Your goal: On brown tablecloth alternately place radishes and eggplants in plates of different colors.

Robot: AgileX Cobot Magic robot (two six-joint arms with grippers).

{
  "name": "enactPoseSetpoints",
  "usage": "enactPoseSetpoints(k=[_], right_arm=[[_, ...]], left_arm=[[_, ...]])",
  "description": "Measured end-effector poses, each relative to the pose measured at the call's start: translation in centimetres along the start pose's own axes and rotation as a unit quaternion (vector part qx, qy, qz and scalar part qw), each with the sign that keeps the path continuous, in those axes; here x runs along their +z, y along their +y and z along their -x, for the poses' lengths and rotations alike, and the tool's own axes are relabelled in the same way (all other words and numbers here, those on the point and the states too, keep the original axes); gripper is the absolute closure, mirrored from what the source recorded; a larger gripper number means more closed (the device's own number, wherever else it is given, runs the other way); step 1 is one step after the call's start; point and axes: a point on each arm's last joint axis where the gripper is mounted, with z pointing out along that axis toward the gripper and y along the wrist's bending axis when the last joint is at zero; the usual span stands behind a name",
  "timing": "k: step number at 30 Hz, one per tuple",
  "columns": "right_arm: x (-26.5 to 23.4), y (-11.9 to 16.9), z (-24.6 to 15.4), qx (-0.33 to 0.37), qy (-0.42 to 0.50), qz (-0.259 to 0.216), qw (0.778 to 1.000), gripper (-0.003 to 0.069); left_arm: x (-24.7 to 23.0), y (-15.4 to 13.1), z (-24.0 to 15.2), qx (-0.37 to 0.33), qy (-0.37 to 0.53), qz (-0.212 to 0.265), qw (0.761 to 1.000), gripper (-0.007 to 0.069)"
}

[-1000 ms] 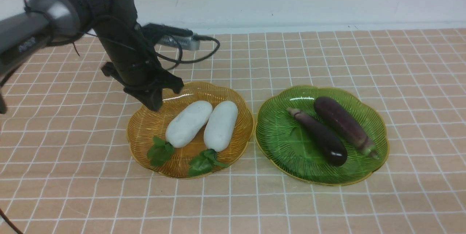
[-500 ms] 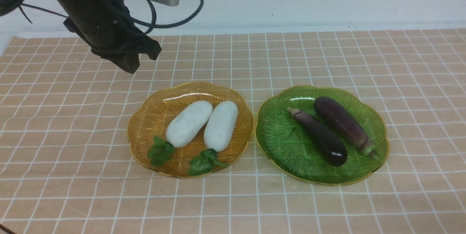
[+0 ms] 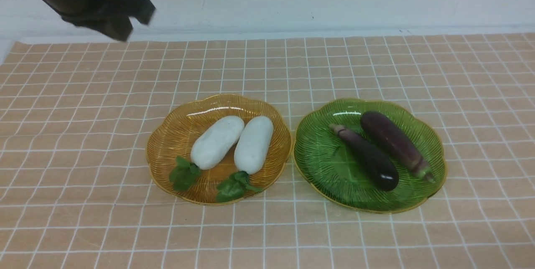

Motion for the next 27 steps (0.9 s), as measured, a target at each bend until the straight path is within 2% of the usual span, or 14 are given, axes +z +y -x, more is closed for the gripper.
enactPoseSetpoints(k=[5, 13, 15, 16, 19, 22, 27], right_arm=[[0.0, -0.1, 0.0, 0.003, 0.000, -0.012, 1.000, 0.0674], [0.0, -0.4, 0.0, 0.009, 0.002, -0.036, 0.999, 0.0674], [0.0, -0.4, 0.0, 0.007, 0.002, -0.036, 0.999, 0.0674], [0.0, -0.4, 0.0, 0.007, 0.002, -0.036, 0.999, 0.0674], [0.0, -0.4, 0.0, 0.007, 0.002, -0.036, 0.999, 0.0674], [0.0, -0.4, 0.0, 0.007, 0.002, -0.036, 0.999, 0.0674], [0.0, -0.4, 0.0, 0.007, 0.002, -0.036, 0.999, 0.0674]], left_arm=[[-4.9, -0.4, -1.4, 0.002, -0.049, 0.007, 0.999, 0.0629], [-9.3, -1.3, -7.8, 0.004, -0.058, 0.021, 0.998, 0.0629], [-9.3, -1.5, -9.5, 0.004, -0.048, 0.022, 0.999, 0.0629], [-9.5, -1.8, -11.8, 0.005, -0.041, 0.021, 0.999, 0.0629], [-9.6, -2.3, -15.3, 0.004, -0.039, 0.019, 0.999, 0.0629], [-8.9, -3.2, -19.7, 0.000, -0.078, 0.013, 0.997, 0.0629], [-4.8, -4.8, -26.3, -0.038, -0.156, -0.031, 0.987, 0.0629]])
